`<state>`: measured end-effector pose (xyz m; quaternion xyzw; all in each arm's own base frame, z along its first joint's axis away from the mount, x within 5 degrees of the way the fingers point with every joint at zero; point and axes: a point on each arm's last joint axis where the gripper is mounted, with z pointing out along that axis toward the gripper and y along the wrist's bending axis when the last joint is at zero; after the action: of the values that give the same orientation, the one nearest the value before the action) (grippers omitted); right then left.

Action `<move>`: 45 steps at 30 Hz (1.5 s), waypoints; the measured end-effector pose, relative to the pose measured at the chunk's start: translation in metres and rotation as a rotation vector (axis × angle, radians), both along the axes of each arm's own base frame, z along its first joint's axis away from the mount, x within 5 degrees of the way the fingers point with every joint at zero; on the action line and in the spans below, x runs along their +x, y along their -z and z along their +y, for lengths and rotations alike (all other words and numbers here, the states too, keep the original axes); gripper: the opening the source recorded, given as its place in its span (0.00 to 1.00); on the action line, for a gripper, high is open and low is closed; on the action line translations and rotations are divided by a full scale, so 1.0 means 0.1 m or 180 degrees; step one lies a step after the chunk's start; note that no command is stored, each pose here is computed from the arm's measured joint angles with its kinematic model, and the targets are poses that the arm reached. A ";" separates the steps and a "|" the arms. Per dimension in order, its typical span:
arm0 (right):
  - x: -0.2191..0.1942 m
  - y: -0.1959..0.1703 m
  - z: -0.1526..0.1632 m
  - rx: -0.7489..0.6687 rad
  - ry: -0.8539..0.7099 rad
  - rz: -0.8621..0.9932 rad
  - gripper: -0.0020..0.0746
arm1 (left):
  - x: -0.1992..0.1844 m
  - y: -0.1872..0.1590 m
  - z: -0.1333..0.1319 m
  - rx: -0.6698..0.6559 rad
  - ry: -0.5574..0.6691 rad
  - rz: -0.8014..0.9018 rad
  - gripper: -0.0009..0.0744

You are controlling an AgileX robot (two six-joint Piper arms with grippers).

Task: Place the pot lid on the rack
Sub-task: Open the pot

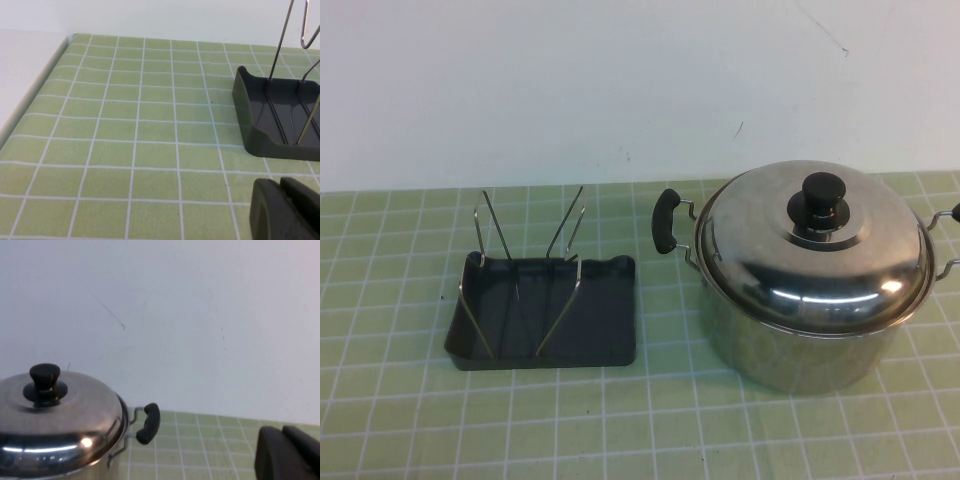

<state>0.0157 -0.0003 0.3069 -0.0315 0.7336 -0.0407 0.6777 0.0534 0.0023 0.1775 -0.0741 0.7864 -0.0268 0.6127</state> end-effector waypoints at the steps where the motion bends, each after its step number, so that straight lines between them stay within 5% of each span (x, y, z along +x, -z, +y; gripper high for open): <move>1: 0.02 0.00 0.00 -0.0042 -0.0002 -0.0057 0.02 | 0.00 0.00 0.00 0.0000 0.0000 0.0005 0.01; 14: 0.81 -0.02 0.00 -0.0024 -0.0044 -0.0129 0.02 | 0.00 0.00 0.00 0.0000 0.0000 0.0005 0.01; 21: 1.31 -0.02 0.25 0.0153 -0.0582 -0.0085 0.04 | 0.00 0.00 0.00 -0.0006 -0.0001 0.0005 0.01; 26: 1.65 0.04 0.56 0.0035 -0.0996 -0.0080 0.23 | 0.00 0.00 0.00 -0.0006 -0.0001 0.0005 0.01; 29: 1.90 0.11 0.70 -0.0037 -0.1106 -0.0189 0.49 | 0.00 0.00 0.00 -0.0006 -0.0001 0.0005 0.01; 33: 2.23 0.25 0.83 0.0046 -0.1155 -0.0245 0.72 | 0.00 0.00 0.00 -0.0006 -0.0001 0.0005 0.01; 45: 2.92 0.76 1.17 0.0178 -0.1475 0.0041 0.78 | 0.00 0.00 0.00 -0.0006 -0.0001 0.0005 0.01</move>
<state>0.3076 0.1166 0.2305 -0.1806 0.7119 0.1365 0.6648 0.0533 0.0023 0.1774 -0.0749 0.7868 -0.0274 0.6120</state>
